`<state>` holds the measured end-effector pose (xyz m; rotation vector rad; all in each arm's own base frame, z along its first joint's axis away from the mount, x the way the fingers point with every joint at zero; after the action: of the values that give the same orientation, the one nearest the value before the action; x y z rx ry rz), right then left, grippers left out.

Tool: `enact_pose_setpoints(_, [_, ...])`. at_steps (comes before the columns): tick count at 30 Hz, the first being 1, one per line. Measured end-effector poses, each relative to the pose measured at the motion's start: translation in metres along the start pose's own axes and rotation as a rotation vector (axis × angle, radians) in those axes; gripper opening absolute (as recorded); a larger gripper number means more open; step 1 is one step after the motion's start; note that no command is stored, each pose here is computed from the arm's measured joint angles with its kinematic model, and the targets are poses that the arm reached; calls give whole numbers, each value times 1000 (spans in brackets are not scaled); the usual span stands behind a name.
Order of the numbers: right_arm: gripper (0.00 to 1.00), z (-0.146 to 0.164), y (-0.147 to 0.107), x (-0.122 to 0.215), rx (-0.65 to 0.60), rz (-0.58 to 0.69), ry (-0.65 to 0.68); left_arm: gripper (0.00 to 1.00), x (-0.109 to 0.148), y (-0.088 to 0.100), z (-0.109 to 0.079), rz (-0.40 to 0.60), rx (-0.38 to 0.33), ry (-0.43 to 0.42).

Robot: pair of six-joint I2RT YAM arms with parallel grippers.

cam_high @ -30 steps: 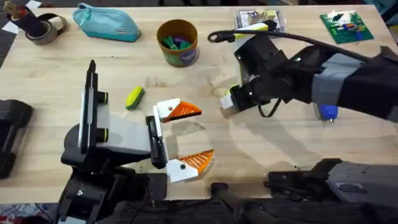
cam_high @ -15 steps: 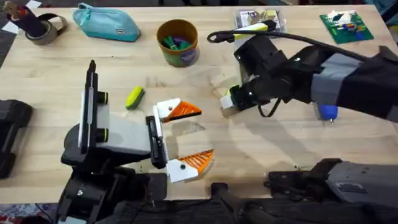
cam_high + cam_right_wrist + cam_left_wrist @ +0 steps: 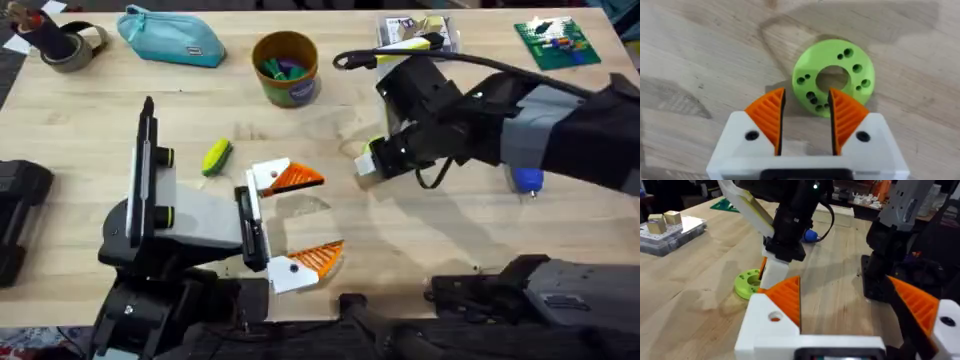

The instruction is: Pick up the gripper from the table and insert it into the empty holder that is missing its gripper. Then pick up a screw, insert it into the mounting hole, and use the screwdriver to tighten it. Finally, clean up the table by picking up the vegetable and placing it into the bucket.

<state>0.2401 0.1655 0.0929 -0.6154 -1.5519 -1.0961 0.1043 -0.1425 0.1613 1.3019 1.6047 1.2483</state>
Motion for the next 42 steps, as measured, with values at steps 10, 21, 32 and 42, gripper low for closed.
enact_pose_setpoints(10, [431,-1,0,0,1,2,-4,990,0,0,0,0,0,0])
enact_pose_setpoints(21, [288,-2,-1,0,4,6,-13,990,0,0,0,0,0,0])
enact_pose_setpoints(32, [133,-2,-1,0,5,6,-16,990,0,0,0,0,0,0])
enact_pose_setpoints(42, [7,-2,-1,0,4,6,-15,990,0,0,0,0,0,0])
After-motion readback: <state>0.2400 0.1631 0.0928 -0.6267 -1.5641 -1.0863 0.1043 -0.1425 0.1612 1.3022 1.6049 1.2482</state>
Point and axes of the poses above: each hand's point on the last joint's axis, 136 mm out from that joint toward the fingers, its own x axis back along the fingers, its own z axis along the line the jaws close on, y = z × x, the point moved 4 cm from there along x, back along the fingers, and after that the axes turned 9 degrees about x, right-handed, at the moved point
